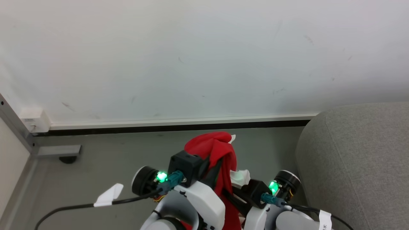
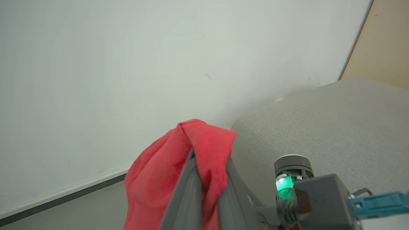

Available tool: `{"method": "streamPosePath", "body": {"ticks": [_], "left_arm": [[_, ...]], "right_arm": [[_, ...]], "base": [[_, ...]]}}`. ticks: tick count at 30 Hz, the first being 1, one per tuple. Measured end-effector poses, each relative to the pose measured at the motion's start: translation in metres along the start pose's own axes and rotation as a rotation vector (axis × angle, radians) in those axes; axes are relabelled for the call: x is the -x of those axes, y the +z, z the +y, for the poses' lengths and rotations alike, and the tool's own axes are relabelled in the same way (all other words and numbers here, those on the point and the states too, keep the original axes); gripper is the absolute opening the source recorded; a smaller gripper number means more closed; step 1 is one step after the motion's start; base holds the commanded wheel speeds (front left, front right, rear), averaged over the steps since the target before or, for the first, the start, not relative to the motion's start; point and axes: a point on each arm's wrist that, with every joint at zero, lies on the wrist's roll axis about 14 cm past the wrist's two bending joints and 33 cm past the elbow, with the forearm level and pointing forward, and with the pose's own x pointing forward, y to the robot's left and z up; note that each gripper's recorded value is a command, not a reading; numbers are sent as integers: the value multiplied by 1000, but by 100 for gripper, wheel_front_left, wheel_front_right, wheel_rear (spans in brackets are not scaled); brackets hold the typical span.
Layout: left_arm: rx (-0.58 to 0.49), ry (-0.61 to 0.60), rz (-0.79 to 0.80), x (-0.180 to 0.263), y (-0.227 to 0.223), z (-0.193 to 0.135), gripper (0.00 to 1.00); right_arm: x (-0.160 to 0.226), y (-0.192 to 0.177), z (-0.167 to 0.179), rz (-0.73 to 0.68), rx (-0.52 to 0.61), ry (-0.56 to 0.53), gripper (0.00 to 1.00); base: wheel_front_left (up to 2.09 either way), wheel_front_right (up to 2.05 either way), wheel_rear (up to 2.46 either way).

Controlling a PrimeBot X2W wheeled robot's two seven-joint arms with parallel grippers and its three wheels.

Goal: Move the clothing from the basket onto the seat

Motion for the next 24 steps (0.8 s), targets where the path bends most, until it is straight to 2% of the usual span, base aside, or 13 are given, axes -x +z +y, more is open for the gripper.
{"method": "streamPosePath", "body": {"ticks": [4,6,8,9,10,11,12,24], "left_arm": [[-1,20,6,-1,-3,7,2],[-2,22,10,-2,-5,8,14],[-2,24,14,-3,-7,9,20],[-3,23,18,-4,-9,8,29],[-5,21,24,-4,-11,8,42],[-6,20,26,-4,-11,8,67],[-7,18,28,-4,-12,7,98],[-20,21,40,-1,-15,8,100]], "right_arm": [[-4,10,1,-29,-18,2,0],[-3,13,-4,-42,-27,-12,0],[-1,18,-9,-58,-30,-25,0],[-1,21,-12,-70,-23,-30,0],[0,24,-15,-79,-15,-38,0],[1,27,-17,-87,-11,-43,0],[2,29,-19,-94,-10,-47,0],[17,29,-46,-109,-19,-136,0]], "base": [[0,0,0],[0,0,0],[0,0,0],[0,0,0],[0,0,0],[0,0,0],[0,0,0],[0,0,0]]}}
